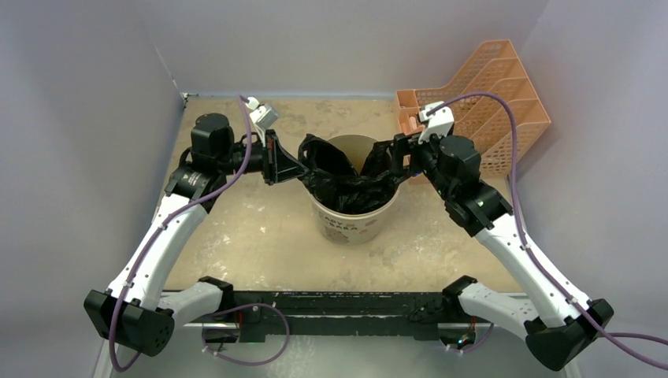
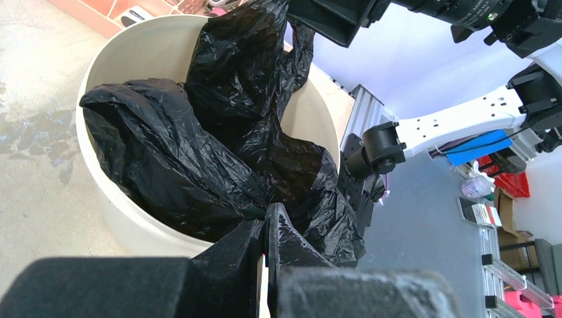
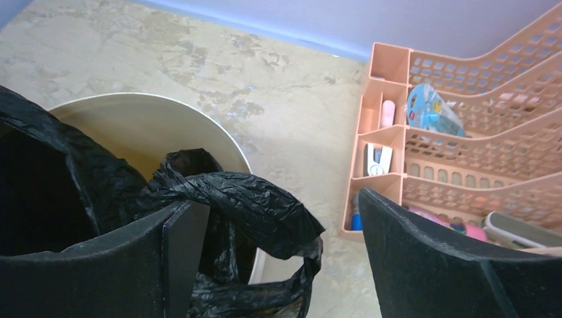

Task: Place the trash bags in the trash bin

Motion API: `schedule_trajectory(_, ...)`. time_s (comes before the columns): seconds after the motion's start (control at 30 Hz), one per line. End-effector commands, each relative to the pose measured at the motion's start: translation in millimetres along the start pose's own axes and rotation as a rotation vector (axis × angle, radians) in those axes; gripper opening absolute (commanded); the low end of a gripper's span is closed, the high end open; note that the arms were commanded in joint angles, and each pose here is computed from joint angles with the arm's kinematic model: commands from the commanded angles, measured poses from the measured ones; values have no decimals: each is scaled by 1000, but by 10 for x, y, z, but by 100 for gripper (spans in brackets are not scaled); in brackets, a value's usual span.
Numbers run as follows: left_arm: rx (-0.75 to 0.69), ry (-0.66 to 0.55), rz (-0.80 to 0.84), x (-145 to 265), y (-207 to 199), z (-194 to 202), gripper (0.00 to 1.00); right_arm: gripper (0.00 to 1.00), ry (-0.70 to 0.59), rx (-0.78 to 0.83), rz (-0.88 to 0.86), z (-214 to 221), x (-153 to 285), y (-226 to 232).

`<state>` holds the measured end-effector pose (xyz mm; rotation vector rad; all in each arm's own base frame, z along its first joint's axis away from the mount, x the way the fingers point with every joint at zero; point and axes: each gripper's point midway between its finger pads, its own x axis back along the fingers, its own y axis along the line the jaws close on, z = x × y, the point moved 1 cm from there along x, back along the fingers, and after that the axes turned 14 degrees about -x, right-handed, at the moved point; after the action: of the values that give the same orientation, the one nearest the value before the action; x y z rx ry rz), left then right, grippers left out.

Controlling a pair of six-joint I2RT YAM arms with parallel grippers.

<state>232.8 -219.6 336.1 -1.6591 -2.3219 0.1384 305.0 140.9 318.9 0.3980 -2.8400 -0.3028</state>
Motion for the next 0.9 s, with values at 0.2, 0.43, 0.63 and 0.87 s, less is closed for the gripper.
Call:
schedule_trajectory(0.2,-70,-32,10,74,-82,-174,0,32,-41,79,-108,-301,-61,227)
schedule_trajectory(0.43,3,45,-317,235,315,124,0,0,-147,-140,208,-366,-34,-324)
schedule_trajectory(0.63,87,113,-378,289,371,580,0,0,-41,-232,297,28,-76,-672)
schedule_trajectory(0.87,184,221,-516,375,578,1173,0,0,66,-263,279,424,-58,-700)
